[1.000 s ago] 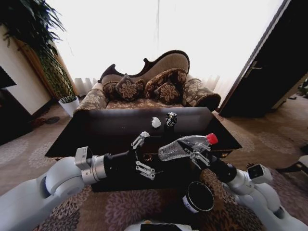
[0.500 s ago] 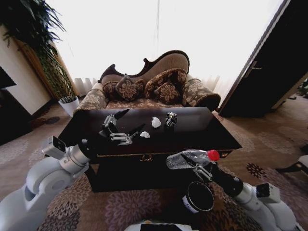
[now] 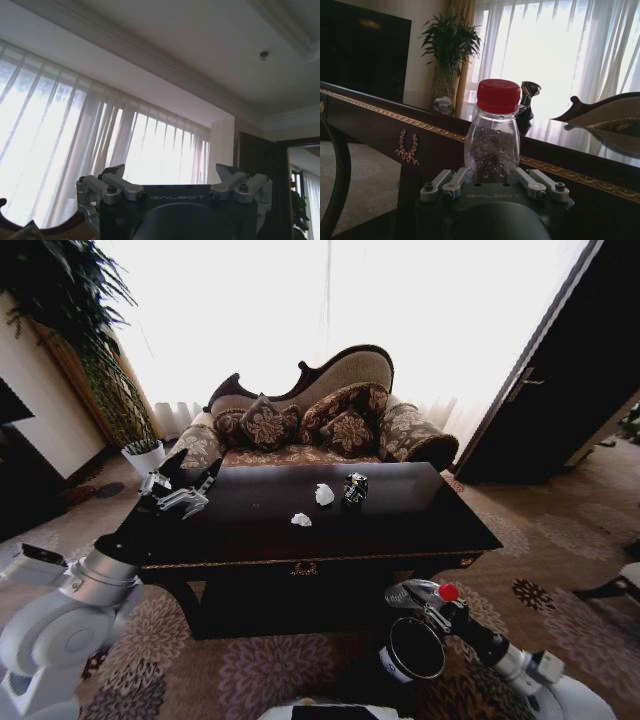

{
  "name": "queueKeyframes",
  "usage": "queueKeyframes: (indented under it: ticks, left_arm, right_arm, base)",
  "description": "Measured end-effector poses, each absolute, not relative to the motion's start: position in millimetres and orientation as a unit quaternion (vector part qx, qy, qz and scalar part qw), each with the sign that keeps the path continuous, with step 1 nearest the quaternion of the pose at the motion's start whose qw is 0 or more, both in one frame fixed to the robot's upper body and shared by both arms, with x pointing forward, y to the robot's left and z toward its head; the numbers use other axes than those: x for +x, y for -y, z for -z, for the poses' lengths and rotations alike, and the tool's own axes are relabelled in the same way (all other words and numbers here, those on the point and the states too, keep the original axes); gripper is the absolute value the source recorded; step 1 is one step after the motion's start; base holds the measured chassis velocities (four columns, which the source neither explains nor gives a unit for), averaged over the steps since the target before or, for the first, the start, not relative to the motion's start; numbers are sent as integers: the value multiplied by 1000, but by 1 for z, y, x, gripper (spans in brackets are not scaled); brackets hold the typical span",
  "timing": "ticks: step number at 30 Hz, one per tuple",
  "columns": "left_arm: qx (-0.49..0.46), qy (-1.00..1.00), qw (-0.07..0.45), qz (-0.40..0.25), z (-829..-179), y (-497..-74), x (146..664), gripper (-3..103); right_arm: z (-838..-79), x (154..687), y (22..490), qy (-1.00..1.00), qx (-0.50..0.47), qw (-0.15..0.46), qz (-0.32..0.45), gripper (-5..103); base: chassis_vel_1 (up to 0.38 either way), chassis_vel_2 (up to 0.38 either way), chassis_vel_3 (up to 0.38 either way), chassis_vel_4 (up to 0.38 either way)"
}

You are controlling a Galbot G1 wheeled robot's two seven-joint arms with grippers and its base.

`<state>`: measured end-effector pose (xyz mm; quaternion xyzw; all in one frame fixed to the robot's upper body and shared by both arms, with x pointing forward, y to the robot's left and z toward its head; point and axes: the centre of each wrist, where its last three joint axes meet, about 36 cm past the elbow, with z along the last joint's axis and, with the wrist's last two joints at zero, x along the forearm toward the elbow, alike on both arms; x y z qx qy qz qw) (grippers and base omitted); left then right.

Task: Move to the front of the table and place the trash on the table into the trash bin.

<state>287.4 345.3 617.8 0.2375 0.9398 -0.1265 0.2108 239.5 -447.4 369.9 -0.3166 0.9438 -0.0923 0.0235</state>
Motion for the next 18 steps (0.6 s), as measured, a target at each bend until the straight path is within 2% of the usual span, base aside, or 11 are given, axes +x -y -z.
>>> queueKeyframes:
  ticks: [11, 18]
  left_arm:
    - [176, -948, 240, 109, -637, -366, 263, 100]
    - [163, -951, 241, 105, -641, -370, 258, 100]
  right_arm:
    - [-278, 233, 495, -968, -233, -60, 77, 25]
    - [-238, 233, 503, -976, -188, -90, 65, 25]
  base:
    - [0, 0, 0, 0]
    - [0, 0, 0, 0]
